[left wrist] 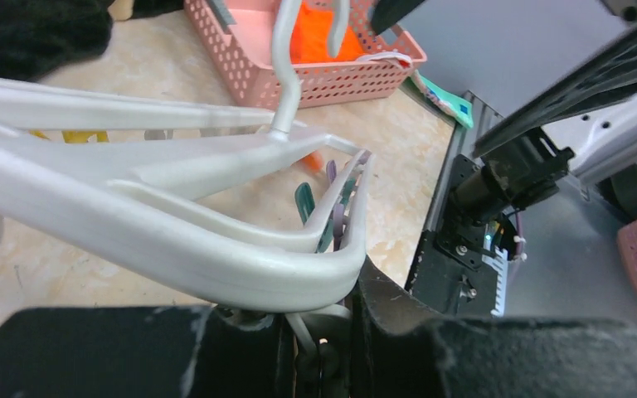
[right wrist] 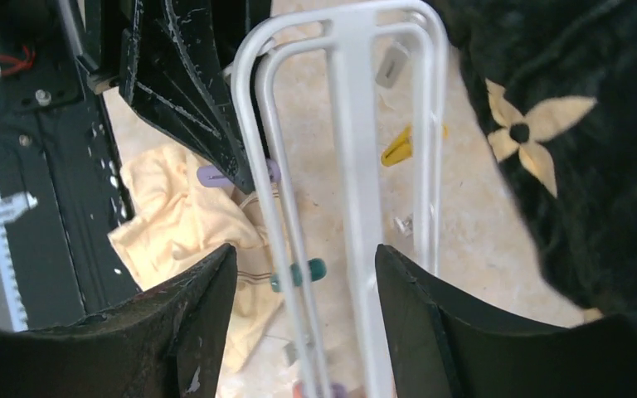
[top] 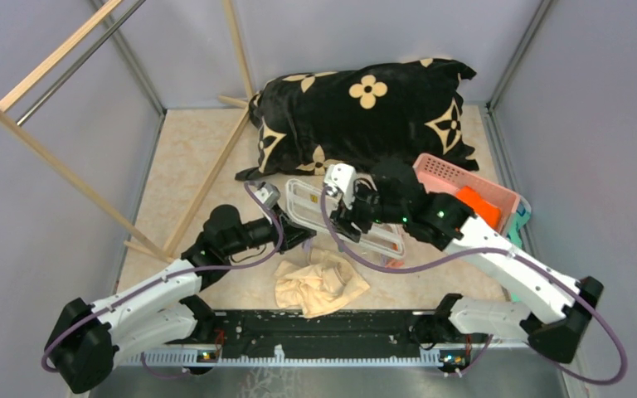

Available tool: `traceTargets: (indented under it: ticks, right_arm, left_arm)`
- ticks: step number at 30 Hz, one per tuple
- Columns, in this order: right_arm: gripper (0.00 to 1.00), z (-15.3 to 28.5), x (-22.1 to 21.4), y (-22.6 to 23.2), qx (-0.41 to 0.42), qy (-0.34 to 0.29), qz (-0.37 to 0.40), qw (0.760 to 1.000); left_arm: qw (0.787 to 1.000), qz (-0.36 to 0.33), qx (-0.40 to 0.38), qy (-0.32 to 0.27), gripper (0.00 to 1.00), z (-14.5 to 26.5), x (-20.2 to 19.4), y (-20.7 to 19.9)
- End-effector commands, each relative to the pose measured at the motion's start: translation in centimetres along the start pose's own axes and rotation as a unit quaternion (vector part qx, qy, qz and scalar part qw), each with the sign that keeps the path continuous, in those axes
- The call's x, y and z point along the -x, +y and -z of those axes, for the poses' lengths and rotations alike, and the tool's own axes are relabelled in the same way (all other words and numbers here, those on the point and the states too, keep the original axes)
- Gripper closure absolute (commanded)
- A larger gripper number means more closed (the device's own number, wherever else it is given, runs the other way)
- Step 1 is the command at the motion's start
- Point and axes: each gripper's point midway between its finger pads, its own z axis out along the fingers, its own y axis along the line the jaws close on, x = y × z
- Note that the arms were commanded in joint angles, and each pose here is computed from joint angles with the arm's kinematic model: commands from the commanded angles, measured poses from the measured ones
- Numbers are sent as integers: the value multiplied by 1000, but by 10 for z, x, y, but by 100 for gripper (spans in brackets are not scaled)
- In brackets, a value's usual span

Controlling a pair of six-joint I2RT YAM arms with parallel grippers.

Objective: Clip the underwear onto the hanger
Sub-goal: Open the clamp at the hanger, then clamp the underwear onto the hanger.

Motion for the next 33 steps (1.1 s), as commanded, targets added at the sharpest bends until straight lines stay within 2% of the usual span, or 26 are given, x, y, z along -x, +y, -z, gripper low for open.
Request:
traceTargets:
  ticks: [1, 8, 14, 19, 25, 29, 33]
  right_arm:
    - [40, 17, 15, -12, -78, -96, -111, 986]
    - [52, 1, -47, 43, 0, -53, -257, 965]
    - [54, -17, -87, 55, -3, -23, -318, 948]
    - [54, -30, -117, 39, -64, 25, -347, 935]
    - [54, -47, -136, 7, -83, 58, -376, 921]
    - [50, -52, -130, -36, -134, 52, -347, 927]
    - [47, -62, -105, -48, -109, 37, -317, 942]
  left_arm:
    - [998, 19, 51, -12, 100, 0, -9, 21]
    - [997, 32, 68, -12, 100, -6, -12, 30]
    - [992, 54, 116, -16, 100, -1, -17, 46]
    - [987, 55, 143, -38, 100, 10, -16, 53]
    - [986, 49, 156, -36, 100, 16, -22, 57]
    - [981, 51, 181, -45, 100, 22, -25, 66]
    - [972, 57, 220, -57, 100, 28, -26, 81]
